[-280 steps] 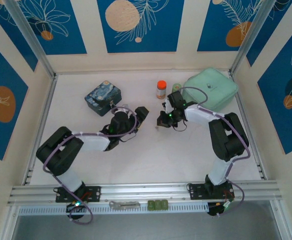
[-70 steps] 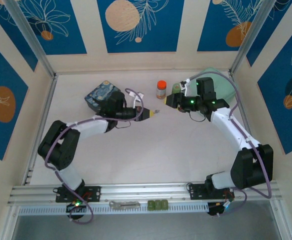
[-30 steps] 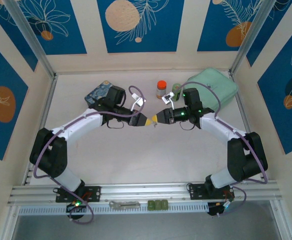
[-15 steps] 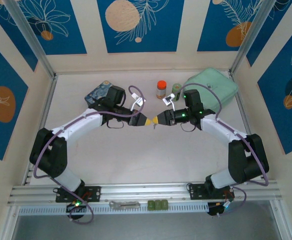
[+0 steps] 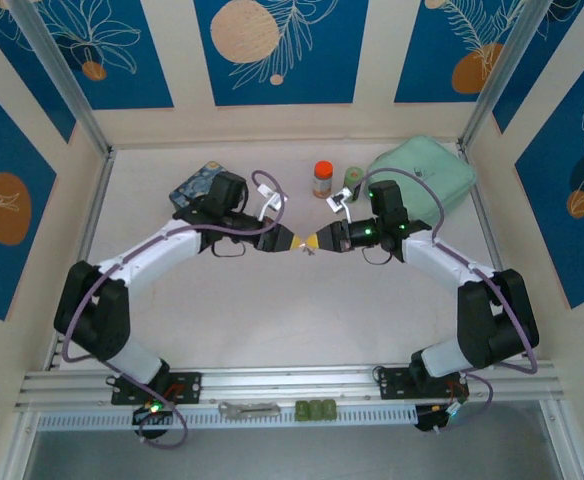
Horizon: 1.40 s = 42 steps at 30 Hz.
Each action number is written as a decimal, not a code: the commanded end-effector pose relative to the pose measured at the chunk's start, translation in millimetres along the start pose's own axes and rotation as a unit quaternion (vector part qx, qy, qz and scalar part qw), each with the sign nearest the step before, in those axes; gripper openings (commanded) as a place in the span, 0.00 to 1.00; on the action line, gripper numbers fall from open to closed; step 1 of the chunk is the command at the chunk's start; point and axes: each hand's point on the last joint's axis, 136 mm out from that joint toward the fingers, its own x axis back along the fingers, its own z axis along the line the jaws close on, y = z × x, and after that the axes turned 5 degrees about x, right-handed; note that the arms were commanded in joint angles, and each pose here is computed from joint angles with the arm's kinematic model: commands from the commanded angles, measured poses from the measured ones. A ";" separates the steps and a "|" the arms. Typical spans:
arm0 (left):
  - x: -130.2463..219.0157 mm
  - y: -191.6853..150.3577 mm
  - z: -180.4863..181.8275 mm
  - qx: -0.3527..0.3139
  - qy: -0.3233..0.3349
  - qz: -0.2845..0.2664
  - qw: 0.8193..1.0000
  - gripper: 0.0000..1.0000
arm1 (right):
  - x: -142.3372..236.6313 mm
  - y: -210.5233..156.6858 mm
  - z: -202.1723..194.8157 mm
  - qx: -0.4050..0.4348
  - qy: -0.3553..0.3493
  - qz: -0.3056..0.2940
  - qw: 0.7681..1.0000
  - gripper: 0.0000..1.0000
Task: Unlock a padlock with a key
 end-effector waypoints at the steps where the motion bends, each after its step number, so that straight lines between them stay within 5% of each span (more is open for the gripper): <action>1: 38.2 23.5 52.6 0.043 0.140 -0.110 0.983 1.00 | 6.0 1.4 -9.7 -0.026 -0.023 -0.023 0.999 0.00; 5: 77.8 26.4 104.2 0.139 0.200 -0.246 0.938 1.00 | 5.3 6.7 -28.7 -0.054 -0.061 -0.059 0.995 0.00; 14: 97.1 5.6 187.1 0.248 0.289 -0.381 0.842 0.94 | -12.3 19.9 -55.5 -0.116 -0.110 -0.114 0.980 0.00; 18: 108.8 8.1 214.5 0.242 0.335 -0.428 0.804 0.90 | -19.1 28.1 -58.0 -0.121 -0.111 -0.133 0.977 0.00; 22: 111.1 18.3 233.5 0.198 0.384 -0.430 0.793 0.88 | -21.4 32.3 -55.6 -0.119 -0.101 -0.132 0.979 0.00; 26: 101.3 31.7 244.5 0.172 0.366 -0.441 0.801 0.85 | -21.3 32.7 -55.3 -0.112 -0.104 -0.125 0.980 0.00; 36: 84.0 34.0 283.6 0.201 0.377 -0.437 0.791 0.78 | -21.4 38.6 -62.6 -0.120 -0.100 -0.123 0.980 0.00; 42: 71.3 40.9 297.4 0.199 0.367 -0.415 0.808 0.70 | -19.9 40.7 -64.2 -0.120 -0.099 -0.124 0.980 0.00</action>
